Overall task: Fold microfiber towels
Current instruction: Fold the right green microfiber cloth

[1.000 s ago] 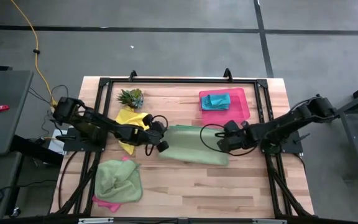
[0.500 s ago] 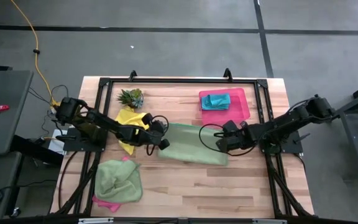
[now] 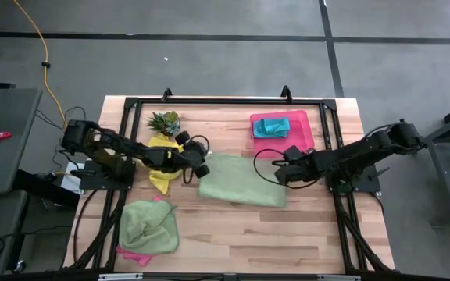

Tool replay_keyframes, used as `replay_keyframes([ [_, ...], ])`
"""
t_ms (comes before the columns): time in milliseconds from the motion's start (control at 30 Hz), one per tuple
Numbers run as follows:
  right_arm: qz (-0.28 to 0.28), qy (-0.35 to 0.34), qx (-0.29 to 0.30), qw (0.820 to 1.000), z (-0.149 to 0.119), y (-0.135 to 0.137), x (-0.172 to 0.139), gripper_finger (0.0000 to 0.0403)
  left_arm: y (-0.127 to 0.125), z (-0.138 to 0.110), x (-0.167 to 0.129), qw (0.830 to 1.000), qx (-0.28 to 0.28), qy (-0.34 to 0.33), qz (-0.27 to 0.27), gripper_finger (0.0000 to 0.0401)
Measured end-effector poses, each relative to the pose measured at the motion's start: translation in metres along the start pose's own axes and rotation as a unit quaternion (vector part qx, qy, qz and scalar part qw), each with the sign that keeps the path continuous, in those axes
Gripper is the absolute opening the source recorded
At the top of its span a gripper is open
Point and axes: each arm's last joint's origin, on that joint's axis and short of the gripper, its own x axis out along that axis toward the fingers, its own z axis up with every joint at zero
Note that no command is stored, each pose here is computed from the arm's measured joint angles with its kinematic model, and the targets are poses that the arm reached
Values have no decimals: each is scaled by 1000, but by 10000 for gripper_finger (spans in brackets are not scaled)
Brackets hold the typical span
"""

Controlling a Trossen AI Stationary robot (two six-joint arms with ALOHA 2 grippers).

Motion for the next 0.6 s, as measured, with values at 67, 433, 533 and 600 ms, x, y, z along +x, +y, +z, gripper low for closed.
replay_keyframes([
  [67, 17, -3, 4, 1000, 1, -2, -7, 223, 8, 4, -7, 1000, -4, 3, -20, 145],
  [433, 258, 17, -116, 959, -18, 19, -51, 223, 1, 12, -56, 952, 15, 7, -307, 154],
  [533, 279, 14, -166, 946, -30, 29, -54, 221, -17, 3, -66, 946, 76, 2, -316, 154],
  [600, 289, 9, -199, 936, -37, 36, -54, 221, -30, -9, -70, 941, 116, 6, -318, 154],
])
